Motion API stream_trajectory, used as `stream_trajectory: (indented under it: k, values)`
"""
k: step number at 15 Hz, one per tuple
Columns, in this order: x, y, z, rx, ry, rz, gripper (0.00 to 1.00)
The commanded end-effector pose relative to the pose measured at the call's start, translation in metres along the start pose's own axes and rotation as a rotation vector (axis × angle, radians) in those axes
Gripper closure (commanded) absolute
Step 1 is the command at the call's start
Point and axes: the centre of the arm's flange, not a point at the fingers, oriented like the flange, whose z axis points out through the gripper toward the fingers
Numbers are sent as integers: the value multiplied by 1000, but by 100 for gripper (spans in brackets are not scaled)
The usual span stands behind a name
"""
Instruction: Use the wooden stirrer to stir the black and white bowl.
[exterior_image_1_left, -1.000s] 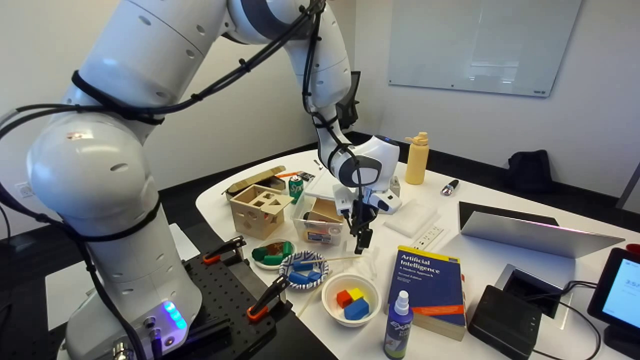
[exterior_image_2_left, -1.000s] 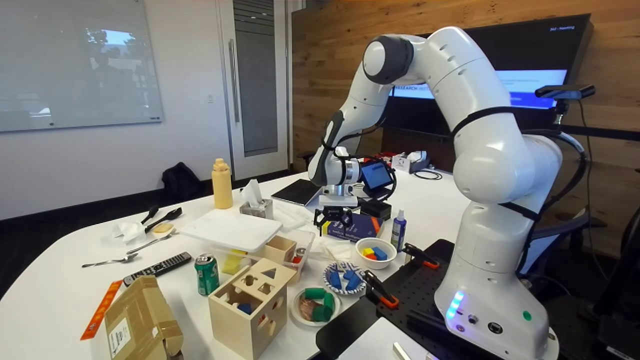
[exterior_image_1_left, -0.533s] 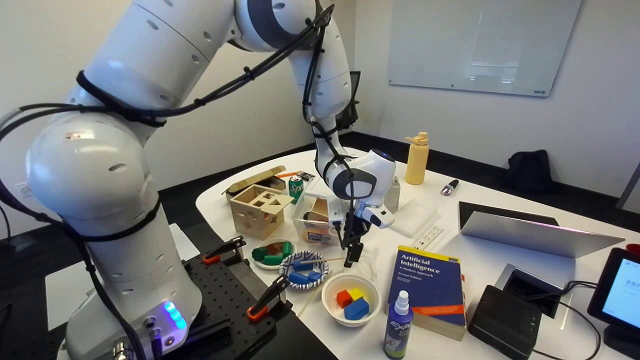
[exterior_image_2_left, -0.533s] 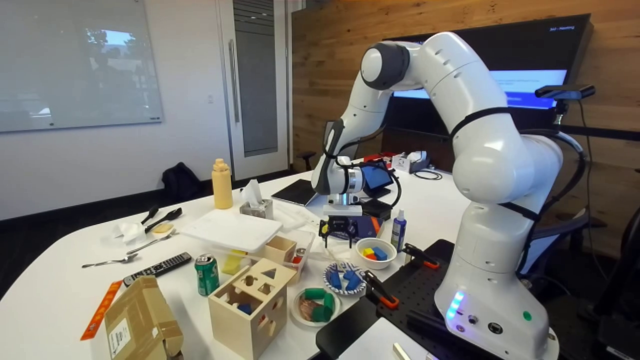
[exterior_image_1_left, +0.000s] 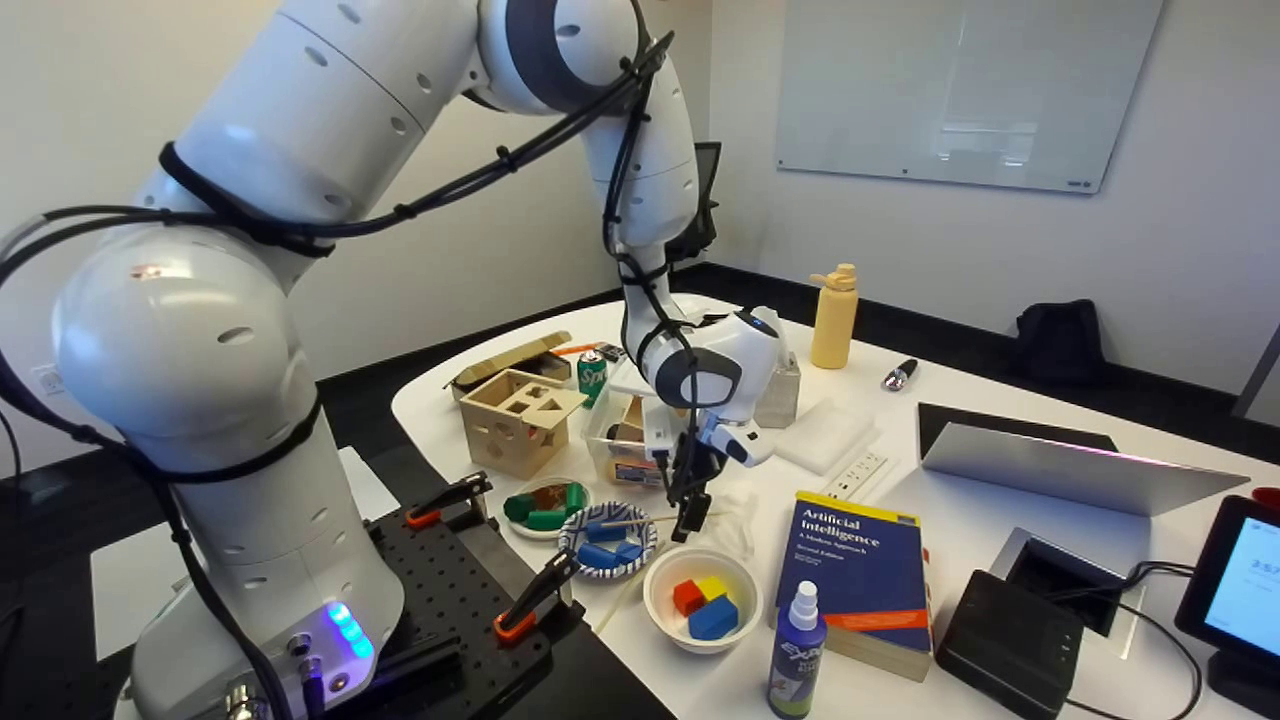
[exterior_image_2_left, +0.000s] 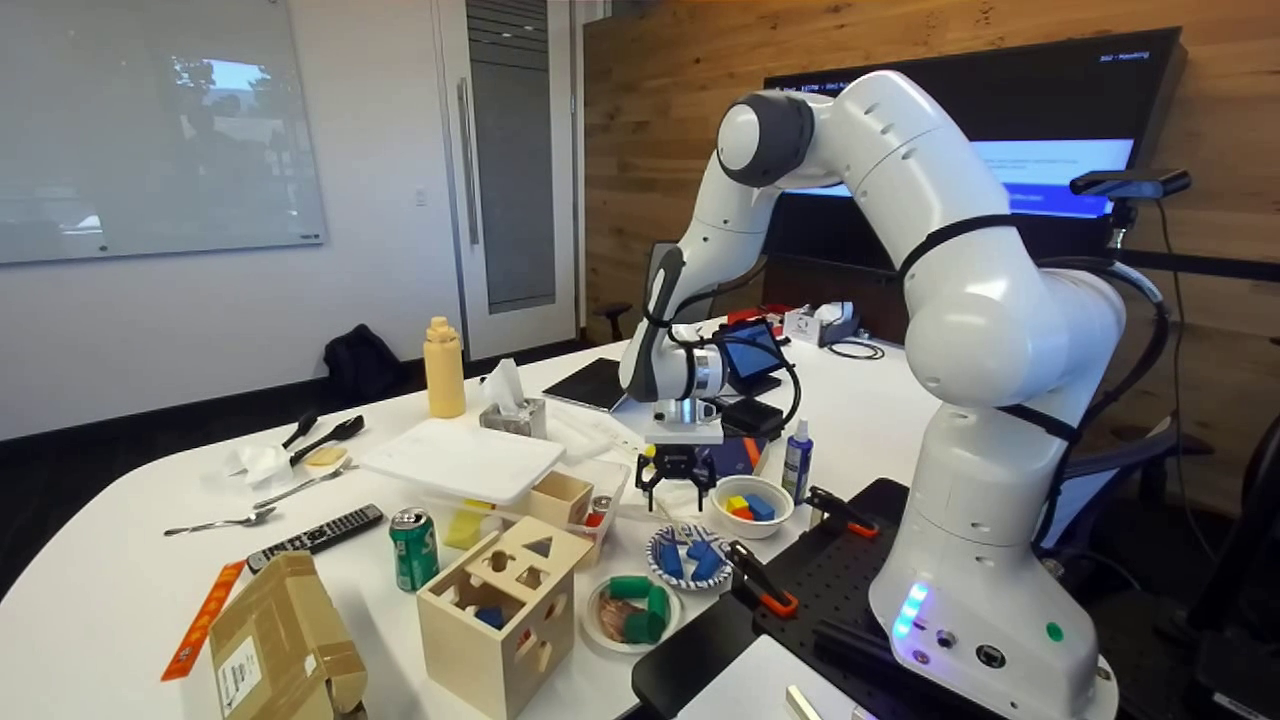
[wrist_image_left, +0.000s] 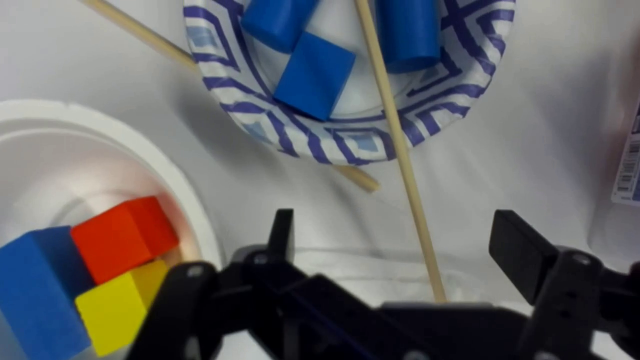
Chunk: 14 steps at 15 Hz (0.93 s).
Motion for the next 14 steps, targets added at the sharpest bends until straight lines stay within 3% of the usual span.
stream_trajectory:
  k: [1, 10, 11, 14]
  values:
    - [-6, 0, 4, 10, -22, -2, 26]
    - [-9, -8, 4, 1, -22, -21, 95]
    - [-9, -9, 4, 1, -23, -22, 100]
    - [-7, -11, -5, -5, -8, -28, 98]
